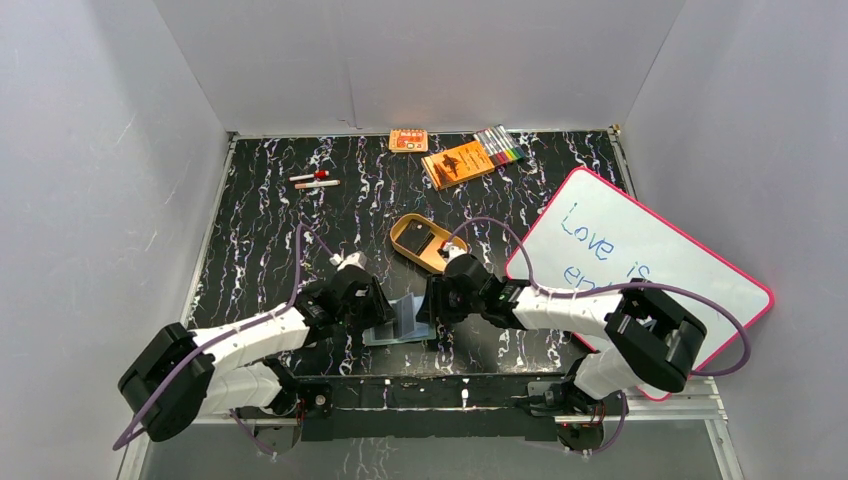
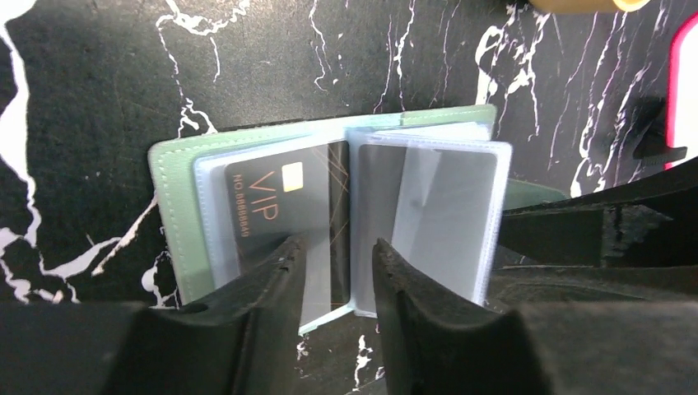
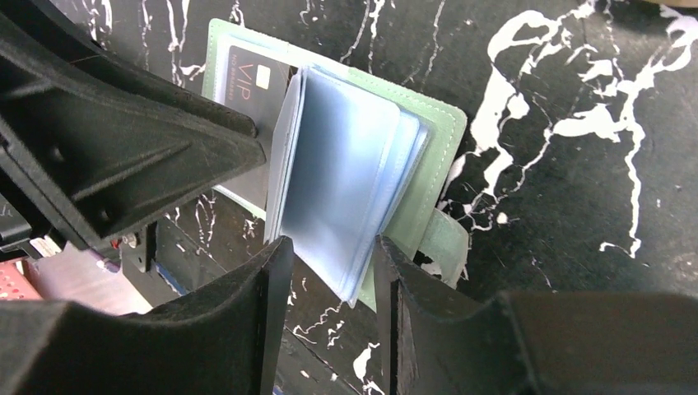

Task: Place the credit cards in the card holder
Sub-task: Open the card holder at the center of the board.

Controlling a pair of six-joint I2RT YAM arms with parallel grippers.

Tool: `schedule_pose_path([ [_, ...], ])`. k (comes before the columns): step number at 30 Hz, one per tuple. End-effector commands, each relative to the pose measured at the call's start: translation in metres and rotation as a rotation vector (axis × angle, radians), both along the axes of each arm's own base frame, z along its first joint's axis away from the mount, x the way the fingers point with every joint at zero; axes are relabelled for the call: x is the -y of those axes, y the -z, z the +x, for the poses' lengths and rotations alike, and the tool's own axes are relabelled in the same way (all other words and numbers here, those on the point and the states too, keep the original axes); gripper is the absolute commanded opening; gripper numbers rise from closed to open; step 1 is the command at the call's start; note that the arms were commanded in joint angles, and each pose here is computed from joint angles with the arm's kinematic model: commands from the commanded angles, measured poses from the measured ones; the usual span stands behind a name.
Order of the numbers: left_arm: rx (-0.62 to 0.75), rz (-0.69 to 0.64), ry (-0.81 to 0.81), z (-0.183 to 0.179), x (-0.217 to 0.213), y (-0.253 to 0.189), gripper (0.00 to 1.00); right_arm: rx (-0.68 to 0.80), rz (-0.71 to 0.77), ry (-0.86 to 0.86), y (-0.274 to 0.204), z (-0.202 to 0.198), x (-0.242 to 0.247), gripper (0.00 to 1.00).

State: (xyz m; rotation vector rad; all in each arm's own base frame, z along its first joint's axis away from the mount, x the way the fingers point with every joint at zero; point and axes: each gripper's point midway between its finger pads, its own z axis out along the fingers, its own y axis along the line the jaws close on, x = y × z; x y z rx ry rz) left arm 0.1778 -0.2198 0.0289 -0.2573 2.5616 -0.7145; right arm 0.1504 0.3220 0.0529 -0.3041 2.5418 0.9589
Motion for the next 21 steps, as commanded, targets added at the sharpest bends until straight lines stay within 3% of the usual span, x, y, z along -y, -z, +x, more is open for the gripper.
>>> schedule_pose_path([
  [1, 0.017, 0.052, -0.009, 0.0, -0.012, -0.012, 0.41, 0.046, 0.064, -0.028, -0.02, 0.009, -0.021, 0.5],
  [4, 0.041, 0.033, -0.008, 0.002, -0.01, -0.023, 0.54, 0.048, 0.065, -0.036, -0.02, 0.01, -0.025, 0.5],
  [7, 0.055, 0.012, -0.004, 0.004, -0.006, -0.03, 0.61, 0.051, 0.065, -0.043, -0.02, 0.011, -0.028, 0.5],
  [21, 0.08, -0.019, -0.007, 0.011, 0.002, -0.045, 0.75, 0.063, 0.082, -0.108, -0.023, 0.003, -0.047, 0.59],
])
